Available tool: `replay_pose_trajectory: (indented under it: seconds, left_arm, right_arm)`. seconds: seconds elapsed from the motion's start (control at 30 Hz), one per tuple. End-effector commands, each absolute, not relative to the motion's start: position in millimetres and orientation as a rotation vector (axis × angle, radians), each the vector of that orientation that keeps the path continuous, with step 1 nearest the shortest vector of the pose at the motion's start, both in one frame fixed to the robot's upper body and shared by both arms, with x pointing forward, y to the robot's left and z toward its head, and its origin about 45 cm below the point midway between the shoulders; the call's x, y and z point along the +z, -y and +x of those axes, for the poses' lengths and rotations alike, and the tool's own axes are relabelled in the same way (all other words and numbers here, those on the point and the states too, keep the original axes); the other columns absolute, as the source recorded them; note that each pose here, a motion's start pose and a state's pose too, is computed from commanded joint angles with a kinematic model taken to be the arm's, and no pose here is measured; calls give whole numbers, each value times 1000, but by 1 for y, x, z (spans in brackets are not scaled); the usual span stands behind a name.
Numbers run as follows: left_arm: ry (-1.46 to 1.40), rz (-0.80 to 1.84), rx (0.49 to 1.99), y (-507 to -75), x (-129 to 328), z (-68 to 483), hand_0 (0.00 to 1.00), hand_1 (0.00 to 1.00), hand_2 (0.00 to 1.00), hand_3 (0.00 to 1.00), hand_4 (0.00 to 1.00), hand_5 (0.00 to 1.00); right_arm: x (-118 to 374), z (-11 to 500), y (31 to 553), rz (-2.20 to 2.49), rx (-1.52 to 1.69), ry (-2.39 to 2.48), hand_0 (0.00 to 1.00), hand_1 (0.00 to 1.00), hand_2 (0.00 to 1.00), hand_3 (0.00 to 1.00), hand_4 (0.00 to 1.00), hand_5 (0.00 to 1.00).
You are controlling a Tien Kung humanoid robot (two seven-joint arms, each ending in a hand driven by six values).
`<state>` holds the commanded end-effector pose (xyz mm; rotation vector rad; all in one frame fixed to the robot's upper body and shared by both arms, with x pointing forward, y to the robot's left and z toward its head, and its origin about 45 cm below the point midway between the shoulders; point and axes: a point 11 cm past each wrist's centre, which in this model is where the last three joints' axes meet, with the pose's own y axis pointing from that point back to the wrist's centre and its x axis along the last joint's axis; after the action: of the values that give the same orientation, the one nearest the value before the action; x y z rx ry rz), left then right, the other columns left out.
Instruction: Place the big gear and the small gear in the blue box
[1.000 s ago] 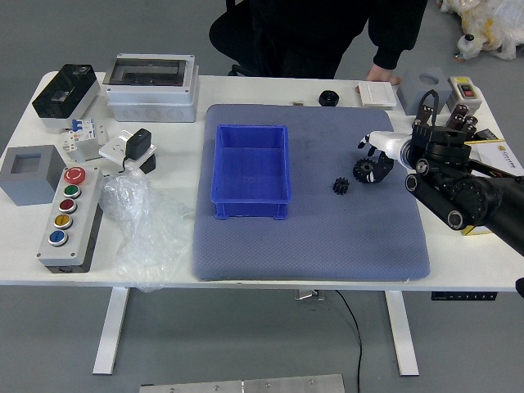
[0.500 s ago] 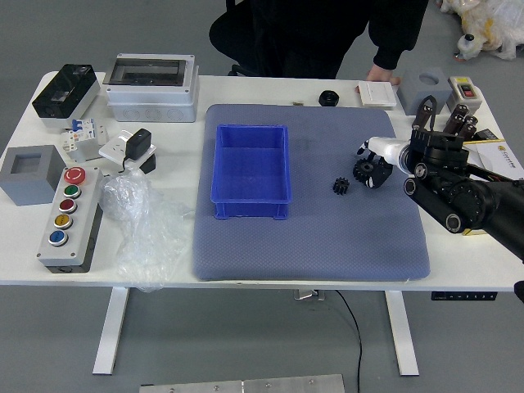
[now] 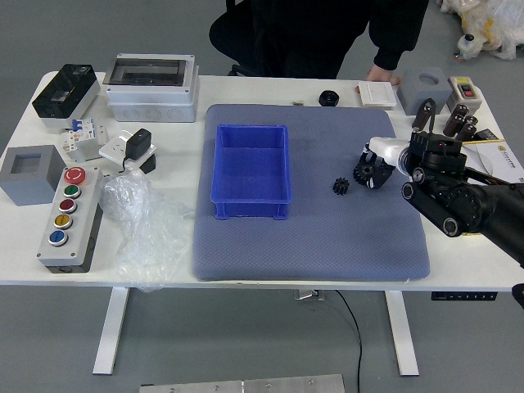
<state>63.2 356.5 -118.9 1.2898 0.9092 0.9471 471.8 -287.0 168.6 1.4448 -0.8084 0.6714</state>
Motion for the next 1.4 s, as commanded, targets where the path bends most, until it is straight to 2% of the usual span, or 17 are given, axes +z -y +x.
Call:
replay_pose_trajectory:
  seconds: [0.1, 0.13, 0.5, 0.53, 1.4]
  left_arm:
    - [-909, 1290, 947, -356, -119, 63, 861, 830, 826, 783, 600, 374]
    - [-909, 1290, 947, -356, -119, 63, 861, 830, 826, 783, 600, 374]
    - [-910, 1290, 948, -356, -119, 63, 861, 829, 826, 783, 600, 374]
    - [-910, 1290, 948, -356, -119, 63, 861, 830, 826, 782, 600, 374]
    - [-917, 1301, 978, -371, -116, 60, 861, 830, 827, 780, 601, 375]
  right_arm:
    - [168, 472, 287, 1439, 677, 812, 421, 478, 571, 626, 699, 65]
    - [168, 472, 287, 1437, 679, 812, 366, 420, 520, 614, 690, 67]
    - [170, 473, 289, 1414, 699, 833, 336, 384, 500, 610, 685, 57]
    - [171, 473, 289, 1413, 701, 835, 317, 357, 467, 595, 650, 63]
    - [217, 479, 298, 1425, 715, 785, 348, 356, 446, 588, 613, 88]
